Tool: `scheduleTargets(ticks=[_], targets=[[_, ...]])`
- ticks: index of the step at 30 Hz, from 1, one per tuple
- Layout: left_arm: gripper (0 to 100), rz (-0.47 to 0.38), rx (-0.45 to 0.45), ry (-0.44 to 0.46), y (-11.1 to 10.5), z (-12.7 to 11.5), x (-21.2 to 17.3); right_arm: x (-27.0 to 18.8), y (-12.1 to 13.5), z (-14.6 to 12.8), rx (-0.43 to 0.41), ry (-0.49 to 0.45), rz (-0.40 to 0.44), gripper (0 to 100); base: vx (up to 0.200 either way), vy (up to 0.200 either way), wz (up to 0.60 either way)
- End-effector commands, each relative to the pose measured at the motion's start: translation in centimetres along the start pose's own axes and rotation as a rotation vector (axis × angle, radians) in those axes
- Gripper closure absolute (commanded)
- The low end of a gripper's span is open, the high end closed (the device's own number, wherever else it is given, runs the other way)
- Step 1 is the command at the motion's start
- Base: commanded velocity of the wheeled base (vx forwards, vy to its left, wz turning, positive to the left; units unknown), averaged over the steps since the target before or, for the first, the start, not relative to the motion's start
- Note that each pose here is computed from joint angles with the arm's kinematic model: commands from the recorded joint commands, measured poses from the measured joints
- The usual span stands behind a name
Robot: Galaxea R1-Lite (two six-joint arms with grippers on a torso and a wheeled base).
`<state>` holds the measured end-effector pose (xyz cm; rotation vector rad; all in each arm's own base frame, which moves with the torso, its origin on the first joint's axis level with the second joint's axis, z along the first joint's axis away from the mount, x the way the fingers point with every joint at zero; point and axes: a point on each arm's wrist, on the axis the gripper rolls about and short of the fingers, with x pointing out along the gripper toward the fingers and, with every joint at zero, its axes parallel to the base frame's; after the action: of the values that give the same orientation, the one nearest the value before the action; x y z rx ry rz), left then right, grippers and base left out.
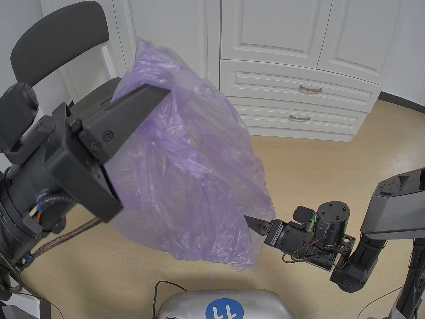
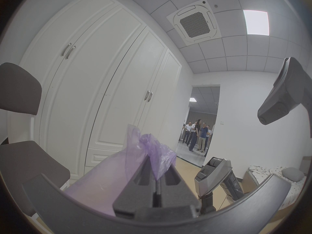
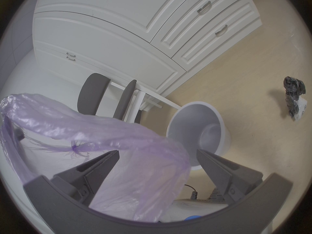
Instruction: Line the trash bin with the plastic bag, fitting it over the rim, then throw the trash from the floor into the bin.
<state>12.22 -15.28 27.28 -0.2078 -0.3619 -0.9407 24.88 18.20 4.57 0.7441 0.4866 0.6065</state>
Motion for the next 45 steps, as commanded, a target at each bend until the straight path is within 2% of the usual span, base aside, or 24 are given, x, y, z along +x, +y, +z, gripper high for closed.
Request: scheduleTargets(ticks=[1, 4, 5, 11, 15, 23, 26, 27, 29, 30, 31, 36, 39, 42, 44, 45], targets=[[100, -0.001, -0.001, -0.001, 0.0, 0.0, 0.0, 0.1, 0.2, -0.2, -0.005, -0.003, 0.015, 0, 0.0, 0.0, 0.0], [100, 0.0, 0.0, -0.003, 0.0, 0.1, 0.0, 0.0, 0.2, -0.1, -0.005, -0.005, 0.015, 0, 0.0, 0.0, 0.0], [100, 0.002, 0.0, -0.003, 0.0, 0.1, 0.0, 0.0, 0.2, -0.1, -0.004, -0.006, 0.012, 100, 0.0, 0.0, 0.0], [100, 0.015, 0.004, 0.012, 0.3, -0.3, -0.1, -0.2, 0.1, -0.1, -0.013, -0.004, 0.005, 100, 0.0, 0.0, 0.0], [100, 0.06, 0.017, 0.057, 1.1, -1.4, -0.7, -0.7, 0.3, 0.4, -0.034, -0.025, 0.005, 100, 0.0, 0.0, 0.0], [100, 0.162, 0.034, 0.178, 3.1, -4.0, -2.2, -2.4, 0.7, 3.1, -0.204, -0.121, -0.003, 100, 0.0, 0.0, 0.0], [100, 0.189, 0.038, 0.203, 3.6, -4.6, -2.5, -2.9, 0.9, 4.0, -0.234, -0.156, -0.003, 100, 0.0, 0.0, 0.0], [100, 0.217, 0.039, 0.241, 4.1, -5.5, -2.8, -3.8, 1.1, 5.3, -0.264, -0.21, -0.005, 100, 0.0, 0.0, 0.0], [100, 0.23, 0.039, 0.257, 4.4, -5.8, -3.0, -4.2, 1.2, 5.9, -0.279, -0.233, -0.006, 100, 0.0, 0.0, 0.0], [100, 0.263, 0.041, 0.297, 5.2, -6.6, -3.3, -5.2, 1.8, 7.3, -0.316, -0.286, -0.007, 100, 0.0, 0.0, 0.0], [100, 0.275, 0.041, 0.313, 5.5, -7.0, -3.3, -5.6, 2.0, 7.8, -0.325, -0.295, -0.017, 100, 0.0, 0.0, 0.0], [100, 0.326, 0.028, 0.4, 6.8, -9.1, -3.3, -7.4, 2.7, 10.1, -0.391, -0.322, -0.116, 100, 0.0, 0.0, 0.0], [100, 0.348, 0.018, 0.462, 7.3, -10.8, -3.2, -8.0, 3.1, 10.7, -0.477, -0.357, -0.228, 100, 0.0, 0.0, 0.0], [100, 0.365, 0.012, 0.509, 7.9, -12.2, -2.9, -8.1, 3.4, 10.9, -0.559, -0.352, -0.339, 100, 0.0, 0.0, 0.0], [100, 0.367, 0.013, 0.513, 7.9, -12.3, -2.9, -8.1, 3.4, 11.0, -0.566, -0.351, -0.348, 100, 0.0, 0.0, 0.0], [100, 0.386, 0.014, 0.543, 8.5, -13.2, -2.7, -7.9, 4.2, 11.5, -0.601, -0.339, -0.412, 100, 0.0, 0.0, 0.0]])
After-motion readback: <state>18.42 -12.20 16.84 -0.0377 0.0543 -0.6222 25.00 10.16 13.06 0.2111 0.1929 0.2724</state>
